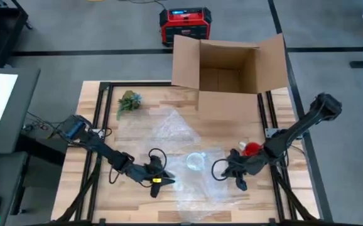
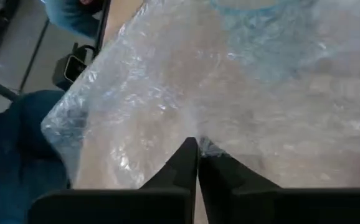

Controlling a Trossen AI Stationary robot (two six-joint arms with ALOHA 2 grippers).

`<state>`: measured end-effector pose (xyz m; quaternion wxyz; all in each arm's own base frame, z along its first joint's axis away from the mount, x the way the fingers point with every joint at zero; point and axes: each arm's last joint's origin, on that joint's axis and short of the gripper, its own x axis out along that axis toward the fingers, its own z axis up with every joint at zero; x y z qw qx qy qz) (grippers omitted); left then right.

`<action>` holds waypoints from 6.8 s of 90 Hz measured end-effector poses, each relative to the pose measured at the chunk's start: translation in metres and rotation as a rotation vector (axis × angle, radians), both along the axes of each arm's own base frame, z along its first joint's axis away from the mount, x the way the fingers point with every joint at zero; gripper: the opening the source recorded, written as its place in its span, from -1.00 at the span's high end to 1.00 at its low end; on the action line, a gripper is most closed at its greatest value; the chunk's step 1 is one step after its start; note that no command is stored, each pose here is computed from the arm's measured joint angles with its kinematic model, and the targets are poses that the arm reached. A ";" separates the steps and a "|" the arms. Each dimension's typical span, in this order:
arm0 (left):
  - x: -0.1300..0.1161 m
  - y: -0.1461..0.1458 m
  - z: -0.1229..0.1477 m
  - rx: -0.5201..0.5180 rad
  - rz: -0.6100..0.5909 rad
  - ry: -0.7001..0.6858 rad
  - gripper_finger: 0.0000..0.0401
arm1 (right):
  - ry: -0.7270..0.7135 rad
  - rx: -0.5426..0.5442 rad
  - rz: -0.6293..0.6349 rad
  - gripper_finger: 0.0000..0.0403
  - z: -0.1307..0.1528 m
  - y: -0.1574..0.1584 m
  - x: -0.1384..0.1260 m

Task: Wrap mug
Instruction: Wrap the blue patterned mug with the transparent bubble wrap

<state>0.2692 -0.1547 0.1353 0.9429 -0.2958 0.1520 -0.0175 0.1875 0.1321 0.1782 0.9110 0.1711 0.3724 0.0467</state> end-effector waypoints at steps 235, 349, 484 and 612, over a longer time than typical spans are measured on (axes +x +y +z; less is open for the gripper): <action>-0.068 0.022 0.044 0.376 0.456 0.165 0.76 | 0.232 -0.265 0.157 0.84 0.075 -0.001 0.138; -0.105 0.051 0.145 0.310 0.437 -0.171 0.76 | 0.600 -0.329 0.216 1.00 0.058 -0.026 0.196; -0.101 0.052 0.140 0.377 0.464 -0.142 0.76 | 0.261 -0.265 0.120 1.00 0.106 -0.006 0.196; -0.101 0.052 0.138 0.381 0.463 -0.132 0.76 | 0.347 -0.367 0.070 1.00 0.073 0.021 0.179</action>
